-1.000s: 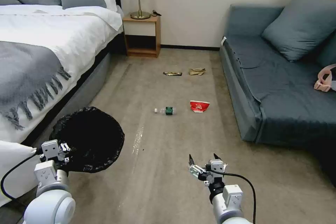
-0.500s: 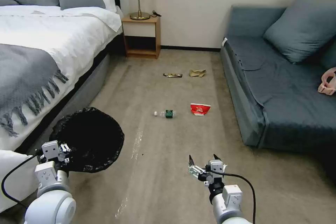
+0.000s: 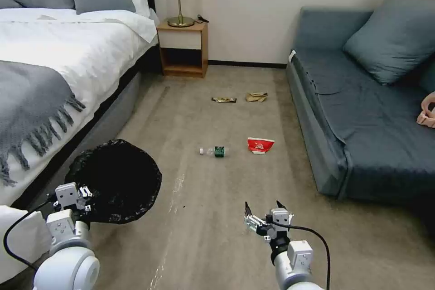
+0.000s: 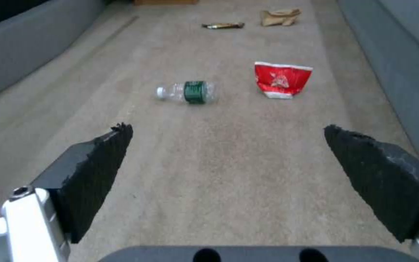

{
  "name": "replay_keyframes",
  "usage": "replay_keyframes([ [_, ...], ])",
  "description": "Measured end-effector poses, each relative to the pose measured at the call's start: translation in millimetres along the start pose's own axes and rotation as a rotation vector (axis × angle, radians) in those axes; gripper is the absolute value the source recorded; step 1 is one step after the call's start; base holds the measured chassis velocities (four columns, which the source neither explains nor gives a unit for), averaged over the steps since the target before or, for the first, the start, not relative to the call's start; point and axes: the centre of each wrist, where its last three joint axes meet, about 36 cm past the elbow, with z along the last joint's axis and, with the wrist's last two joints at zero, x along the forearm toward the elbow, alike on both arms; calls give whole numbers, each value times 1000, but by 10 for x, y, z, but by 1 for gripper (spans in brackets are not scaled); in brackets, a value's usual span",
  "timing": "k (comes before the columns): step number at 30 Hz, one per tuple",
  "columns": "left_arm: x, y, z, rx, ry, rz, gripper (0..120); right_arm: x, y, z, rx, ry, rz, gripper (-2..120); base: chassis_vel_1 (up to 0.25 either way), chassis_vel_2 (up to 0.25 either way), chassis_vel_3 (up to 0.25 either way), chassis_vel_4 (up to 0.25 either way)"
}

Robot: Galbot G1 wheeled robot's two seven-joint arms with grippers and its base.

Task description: Pick up the trash bin, then pick up the garbage on the floor and place it into the trash bin.

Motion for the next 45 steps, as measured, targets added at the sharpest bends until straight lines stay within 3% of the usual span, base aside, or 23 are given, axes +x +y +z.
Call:
replay_keyframes([
  [25, 19, -91, 117, 2, 16, 9, 4, -45, 21, 136, 5, 11, 2, 100, -79, 80, 77, -82],
  [45, -23, -65, 188, -10, 22, 6, 4, -64, 74, 182, 3, 19, -11, 100, -97, 97, 93, -100],
])
